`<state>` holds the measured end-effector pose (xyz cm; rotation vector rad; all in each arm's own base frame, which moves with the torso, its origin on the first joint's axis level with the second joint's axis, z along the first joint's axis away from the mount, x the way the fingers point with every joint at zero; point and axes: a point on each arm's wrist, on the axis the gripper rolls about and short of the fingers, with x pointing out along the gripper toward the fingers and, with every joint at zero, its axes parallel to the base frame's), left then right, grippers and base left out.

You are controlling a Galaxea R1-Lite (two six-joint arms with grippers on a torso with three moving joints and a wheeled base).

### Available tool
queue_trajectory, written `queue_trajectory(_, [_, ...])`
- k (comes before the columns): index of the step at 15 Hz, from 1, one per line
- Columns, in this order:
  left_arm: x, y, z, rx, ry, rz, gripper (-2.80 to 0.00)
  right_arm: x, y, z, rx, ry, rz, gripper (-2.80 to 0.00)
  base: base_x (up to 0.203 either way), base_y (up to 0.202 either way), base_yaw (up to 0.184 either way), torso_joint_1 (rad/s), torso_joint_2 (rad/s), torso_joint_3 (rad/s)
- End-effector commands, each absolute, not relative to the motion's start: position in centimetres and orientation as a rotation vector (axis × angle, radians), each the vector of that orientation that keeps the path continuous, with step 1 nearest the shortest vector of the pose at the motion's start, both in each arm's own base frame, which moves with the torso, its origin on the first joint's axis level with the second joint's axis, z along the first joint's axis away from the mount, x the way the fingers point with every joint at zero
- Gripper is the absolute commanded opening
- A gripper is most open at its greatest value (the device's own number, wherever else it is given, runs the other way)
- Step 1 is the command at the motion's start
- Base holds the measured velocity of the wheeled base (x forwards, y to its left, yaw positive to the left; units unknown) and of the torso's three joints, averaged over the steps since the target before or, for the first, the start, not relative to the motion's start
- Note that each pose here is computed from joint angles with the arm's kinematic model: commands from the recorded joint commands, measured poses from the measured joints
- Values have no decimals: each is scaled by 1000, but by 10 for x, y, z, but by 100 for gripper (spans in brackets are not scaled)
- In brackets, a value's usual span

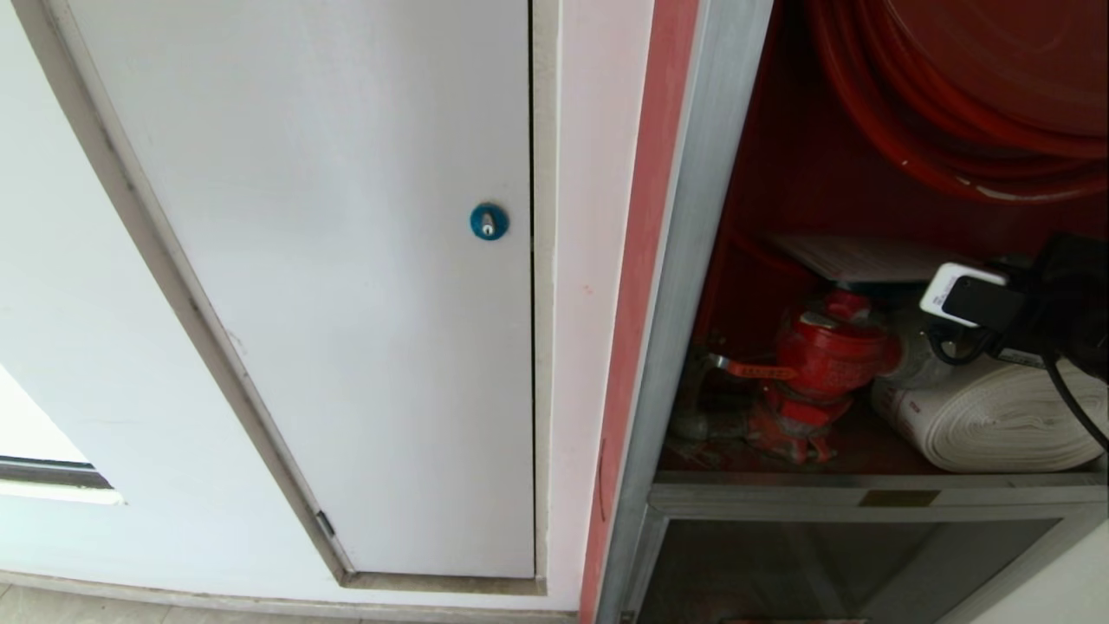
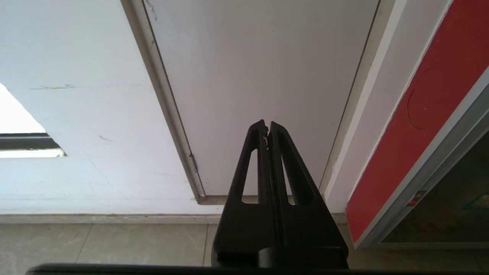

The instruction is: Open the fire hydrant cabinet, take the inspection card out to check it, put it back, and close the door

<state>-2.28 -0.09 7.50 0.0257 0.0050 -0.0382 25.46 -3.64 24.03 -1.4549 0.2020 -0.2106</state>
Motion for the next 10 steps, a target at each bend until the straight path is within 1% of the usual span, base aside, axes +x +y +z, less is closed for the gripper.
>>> queue_trajectory(1, [-23, -1, 75, 26, 6, -38, -280, 240, -35, 251, -1462, 168, -244, -280, 0, 0, 0, 0, 0, 0])
queue_trajectory(5, [-23, -1, 75, 26, 6, -38, -280, 207, -30, 263, -1458, 152, -257, -280, 0, 0, 0, 0, 0, 0])
queue_trajectory(10, [-23, -1, 75, 26, 6, -38, -280, 153, -23, 272, -1421, 195, -212, -280, 0, 0, 0, 0, 0, 0])
